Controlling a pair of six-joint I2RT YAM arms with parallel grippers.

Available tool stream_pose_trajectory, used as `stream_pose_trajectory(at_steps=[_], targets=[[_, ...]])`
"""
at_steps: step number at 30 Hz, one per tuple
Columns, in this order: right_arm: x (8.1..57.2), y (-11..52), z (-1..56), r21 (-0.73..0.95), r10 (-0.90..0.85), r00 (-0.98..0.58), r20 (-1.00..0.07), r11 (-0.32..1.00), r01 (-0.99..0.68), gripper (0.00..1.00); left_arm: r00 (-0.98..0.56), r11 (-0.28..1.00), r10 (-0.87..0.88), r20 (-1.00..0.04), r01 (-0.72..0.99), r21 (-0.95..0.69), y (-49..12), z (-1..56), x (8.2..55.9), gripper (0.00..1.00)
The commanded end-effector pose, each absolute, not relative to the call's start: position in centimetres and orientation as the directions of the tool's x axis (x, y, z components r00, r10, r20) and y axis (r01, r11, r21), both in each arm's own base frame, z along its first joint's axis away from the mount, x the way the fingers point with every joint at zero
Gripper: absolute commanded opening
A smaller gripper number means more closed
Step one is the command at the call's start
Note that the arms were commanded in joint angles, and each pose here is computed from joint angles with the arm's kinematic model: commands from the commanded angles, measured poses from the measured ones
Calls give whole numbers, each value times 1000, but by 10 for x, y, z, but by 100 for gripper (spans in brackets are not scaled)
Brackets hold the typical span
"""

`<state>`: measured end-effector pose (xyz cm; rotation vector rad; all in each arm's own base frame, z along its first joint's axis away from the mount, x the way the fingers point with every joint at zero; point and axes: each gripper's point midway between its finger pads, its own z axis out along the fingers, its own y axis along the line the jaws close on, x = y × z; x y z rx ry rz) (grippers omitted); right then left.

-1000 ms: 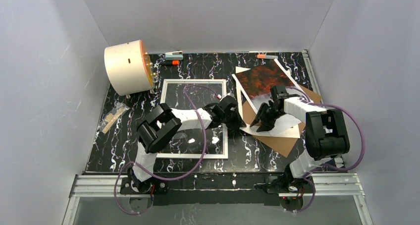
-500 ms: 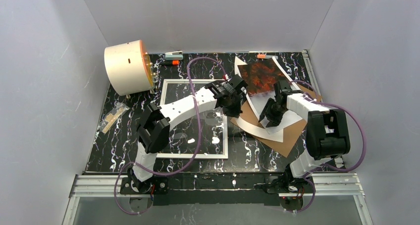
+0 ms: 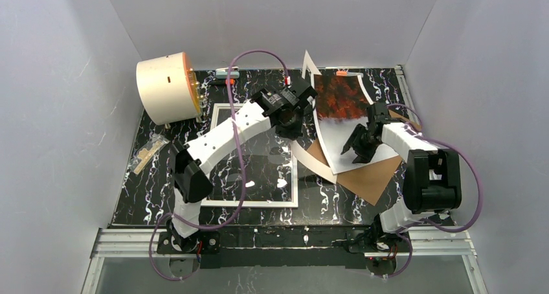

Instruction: Put the photo into the frame

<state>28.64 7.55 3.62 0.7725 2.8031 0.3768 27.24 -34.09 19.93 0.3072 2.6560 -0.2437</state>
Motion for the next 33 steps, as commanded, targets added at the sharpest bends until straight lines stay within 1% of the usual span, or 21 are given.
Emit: stream_pose_trajectory(at_steps=[1,6,10,13,15,17,19,21,25,27,28,30,33], targets=[[308,91,90,460,536,-818,-208,792,402,64,-824,939,185,-535,308,-151,-322,252,268,0],[315,96,122,525,529,-805,-269,781,338,70,-787,940,132,-602,293,-177,-320,278,276,0],[313,100,124,537,505,-821,-267,785,308,72,-723,945,111,-682,290,-154,-309,310,288,0],[312,108,129,578,487,-834,-260,770,270,74,-676,955,89,-731,267,-131,-292,337,296,0],[316,117,139,625,475,-838,-269,748,223,77,-661,953,71,-747,265,-145,-284,348,299,0],[321,127,151,678,467,-839,-280,714,172,84,-655,946,58,-754,277,-167,-280,357,299,0],[324,139,167,740,463,-844,-271,661,125,91,-648,937,51,-760,293,-188,-278,365,296,0],[327,151,179,803,477,-847,-236,587,107,94,-647,927,44,-761,310,-210,-277,371,293,0],[332,174,202,921,507,-849,-148,383,68,99,-669,907,-19,-743,300,-294,-272,381,290,0],[337,180,215,958,524,-842,-129,287,31,99,-681,888,-49,-731,306,-345,-272,387,287,0],[342,183,226,970,532,-834,-148,243,-18,99,-690,877,-65,-721,305,-371,-272,390,286,0],[348,188,239,984,539,-832,-134,169,-49,99,-707,845,-93,-702,317,-431,-274,398,280,0],[362,197,249,989,528,-839,-129,129,-71,99,-728,805,-100,-678,341,-485,-277,407,269,0]])
